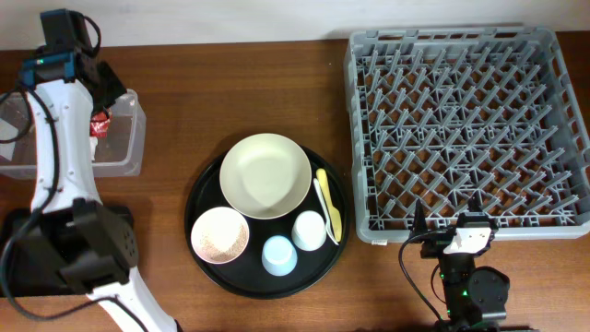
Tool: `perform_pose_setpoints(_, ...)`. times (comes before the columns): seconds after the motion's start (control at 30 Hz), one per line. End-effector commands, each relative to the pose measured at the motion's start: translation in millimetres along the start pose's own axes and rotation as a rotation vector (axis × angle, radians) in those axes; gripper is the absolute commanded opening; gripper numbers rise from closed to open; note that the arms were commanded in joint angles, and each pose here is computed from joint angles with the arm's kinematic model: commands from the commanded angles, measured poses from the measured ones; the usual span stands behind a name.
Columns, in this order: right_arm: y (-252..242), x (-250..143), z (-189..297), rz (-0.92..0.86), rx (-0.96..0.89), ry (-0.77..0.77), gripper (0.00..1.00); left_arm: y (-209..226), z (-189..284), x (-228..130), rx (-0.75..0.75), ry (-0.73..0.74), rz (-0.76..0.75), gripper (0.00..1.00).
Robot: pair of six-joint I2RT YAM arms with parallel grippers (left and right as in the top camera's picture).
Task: Sort waste into correct bins and load items into the dishwasher rack
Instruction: 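Carry the red wrapper left and drop it into the clear bin, then lower the left gripper to the pink rice bowl and grasp its rim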
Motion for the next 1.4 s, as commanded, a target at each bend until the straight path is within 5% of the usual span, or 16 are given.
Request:
perform_pose_setpoints(0.0, 0, -2, 0, -0.005, -0.009, 0.005, 0.98, 17, -36, 0, 0.065, 0.052, 0.009, 0.01)
perform_pose_setpoints(0.47, 0, -2, 0, -0.005, -0.009, 0.005, 0.98, 30, -109, -23, 0.128, 0.199, 0.012, 0.01)
perform_pose_setpoints(0.57, 0, -2, 0, -0.005, -0.009, 0.006, 0.98, 30, -108, -22, 0.123, 0.195, 0.013, 0.42)
perform_pose_setpoints(0.63, 0, -2, 0, -0.005, -0.01, 0.006, 0.98, 29, -105, -19, 0.12, 0.188, 0.015, 0.53)
perform_pose_setpoints(0.93, 0, -2, 0, -0.005, -0.01, 0.006, 0.98, 29, 17, 26, -0.001, -0.004, 0.082, 0.53)
perform_pose_setpoints(1.03, 0, -2, 0, -0.005, -0.009, 0.006, 0.98, 26, 64, -7, -0.14, 0.16, 0.082, 0.53)
perform_pose_setpoints(1.2, 0, -2, 0, -0.005, -0.009, 0.006, 0.98, 24, 118, -66, -0.115, 0.36, -0.002, 0.53)
perform_pose_setpoints(1.37, 0, -2, 0, -0.005, -0.009, 0.006, 0.98, -27, 138, -122, -0.23, 0.449, -0.287, 0.39)
Point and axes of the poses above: each gripper's point midway between its finger pads, its own z axis back along the fingers, its own y axis along the line the jaws close on, x = y × z, the point moved 6 cm from there along z, back along the fingers, and after that the axes turned 3 degrees about z, right-handed, at the moved point
